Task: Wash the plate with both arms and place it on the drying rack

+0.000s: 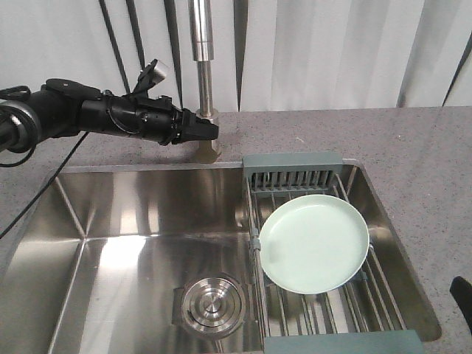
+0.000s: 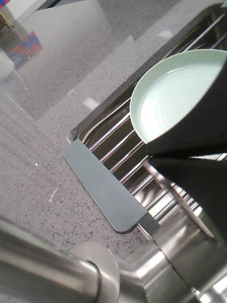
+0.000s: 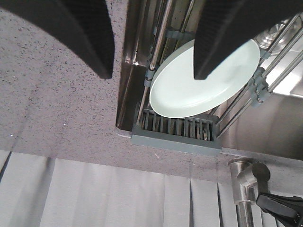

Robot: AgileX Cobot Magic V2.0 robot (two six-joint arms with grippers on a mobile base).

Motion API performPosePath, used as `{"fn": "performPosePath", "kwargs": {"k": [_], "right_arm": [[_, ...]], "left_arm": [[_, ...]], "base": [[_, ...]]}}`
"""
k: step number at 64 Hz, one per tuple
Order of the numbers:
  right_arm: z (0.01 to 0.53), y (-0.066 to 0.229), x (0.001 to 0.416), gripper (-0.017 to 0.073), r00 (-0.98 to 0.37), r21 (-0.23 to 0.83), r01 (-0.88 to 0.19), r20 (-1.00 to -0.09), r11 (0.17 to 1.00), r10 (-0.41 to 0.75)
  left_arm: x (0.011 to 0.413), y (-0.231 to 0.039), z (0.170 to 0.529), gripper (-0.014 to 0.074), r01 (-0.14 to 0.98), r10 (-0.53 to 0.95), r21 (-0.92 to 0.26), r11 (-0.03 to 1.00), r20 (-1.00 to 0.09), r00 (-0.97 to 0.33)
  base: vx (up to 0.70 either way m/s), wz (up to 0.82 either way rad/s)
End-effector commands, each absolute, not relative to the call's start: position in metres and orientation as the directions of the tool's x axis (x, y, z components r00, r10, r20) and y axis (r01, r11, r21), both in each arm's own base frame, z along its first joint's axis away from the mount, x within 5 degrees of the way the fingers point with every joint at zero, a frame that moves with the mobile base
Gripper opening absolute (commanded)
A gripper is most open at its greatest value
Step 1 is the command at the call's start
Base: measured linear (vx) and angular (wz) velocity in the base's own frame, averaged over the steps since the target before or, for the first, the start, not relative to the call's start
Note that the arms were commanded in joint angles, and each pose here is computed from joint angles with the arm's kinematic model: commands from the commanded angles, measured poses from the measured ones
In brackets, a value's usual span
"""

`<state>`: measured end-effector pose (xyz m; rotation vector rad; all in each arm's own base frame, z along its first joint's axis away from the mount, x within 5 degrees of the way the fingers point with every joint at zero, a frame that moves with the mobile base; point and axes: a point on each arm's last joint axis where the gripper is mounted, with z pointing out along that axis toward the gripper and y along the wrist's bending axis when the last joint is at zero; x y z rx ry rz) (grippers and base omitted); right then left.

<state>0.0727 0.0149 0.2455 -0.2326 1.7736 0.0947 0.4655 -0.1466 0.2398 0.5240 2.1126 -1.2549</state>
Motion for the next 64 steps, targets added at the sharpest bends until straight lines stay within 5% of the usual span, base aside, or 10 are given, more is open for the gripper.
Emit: {"fn": "performPosePath", "kwargs": {"k": [1, 16, 31, 49, 64], "right_arm": [[0.26, 0.014, 0.074, 0.0382, -0.112, -0.067, -0.193, -0.99, 0.979, -0.09], [0.26, 0.014, 0.074, 0.0382, -0.112, -0.067, -0.193, -0.99, 0.979, -0.09], [0.26, 0.014, 0.074, 0.0382, -0.112, -0.067, -0.193, -0.99, 0.979, -0.09], [0.26, 0.014, 0.074, 0.0382, -0.112, -0.067, -0.193, -0.99, 0.979, -0.09], [0.26, 0.014, 0.074, 0.0382, -0.112, -0.067, -0.193, -0.99, 0.979, -0.09]], "left_arm": [[0.459, -0.143, 0.289, -0.0006, 0.659, -0.052, -0.622, 0.423, -0.743, -0.667], [0.438, -0.141, 0.314, -0.0006, 0.739, 0.084, -0.538, 0.406, -0.783, -0.617], [0.409, -0.117, 0.355, -0.0006, 0.734, 0.316, -0.265, 0.625, -0.774, -0.549], [0.376, -0.076, 0.407, -0.0006, 0.485, 0.336, 0.01, 0.875, -0.732, -0.593], [0.34, -0.052, 0.426, -0.0006, 0.302, 0.29, 0.129, 0.945, -0.758, -0.584]], "base": [[0.0, 0.0], [0.0, 0.0], [0.0, 0.0], [0.0, 0.0], [0.0, 0.0]]}}
